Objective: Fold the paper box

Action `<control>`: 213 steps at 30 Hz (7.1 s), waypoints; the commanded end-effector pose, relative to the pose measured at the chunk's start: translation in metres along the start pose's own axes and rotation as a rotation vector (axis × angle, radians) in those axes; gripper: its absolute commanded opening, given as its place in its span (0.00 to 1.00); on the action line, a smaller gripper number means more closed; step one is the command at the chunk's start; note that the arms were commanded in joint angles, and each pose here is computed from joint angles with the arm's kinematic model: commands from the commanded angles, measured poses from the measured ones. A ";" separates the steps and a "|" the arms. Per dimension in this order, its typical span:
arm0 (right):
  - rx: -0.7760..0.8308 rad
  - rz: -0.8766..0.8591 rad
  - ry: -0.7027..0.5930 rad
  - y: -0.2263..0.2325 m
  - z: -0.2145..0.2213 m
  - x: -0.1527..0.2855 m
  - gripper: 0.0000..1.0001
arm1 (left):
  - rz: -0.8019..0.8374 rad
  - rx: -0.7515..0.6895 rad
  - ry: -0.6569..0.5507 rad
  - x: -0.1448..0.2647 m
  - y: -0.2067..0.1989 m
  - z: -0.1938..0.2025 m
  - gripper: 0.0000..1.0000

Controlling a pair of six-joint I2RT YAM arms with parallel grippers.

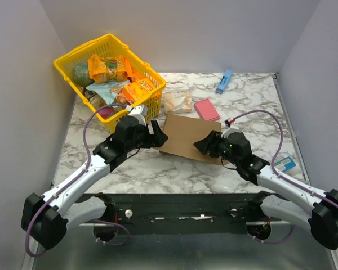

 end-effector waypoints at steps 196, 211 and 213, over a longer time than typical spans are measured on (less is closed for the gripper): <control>1.416 0.340 0.088 0.036 0.141 0.035 0.01 | 0.267 0.484 0.121 -0.026 -0.002 0.106 0.96; 1.401 0.324 0.064 0.045 0.135 0.038 0.68 | 0.347 0.476 0.176 -0.025 -0.021 0.093 0.26; 1.408 0.320 0.062 0.046 0.135 0.038 0.81 | 0.342 0.501 0.171 -0.022 -0.022 0.090 0.24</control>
Point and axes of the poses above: each gripper's point midway between its finger pads, its own x axis back along the fingers, its own y axis along the line the jaws close on, z = x × y, the point moved 4 cm from there along x, back along the fingers, and after that the axes turned 11 degrees about -x, right-handed, at the moved point
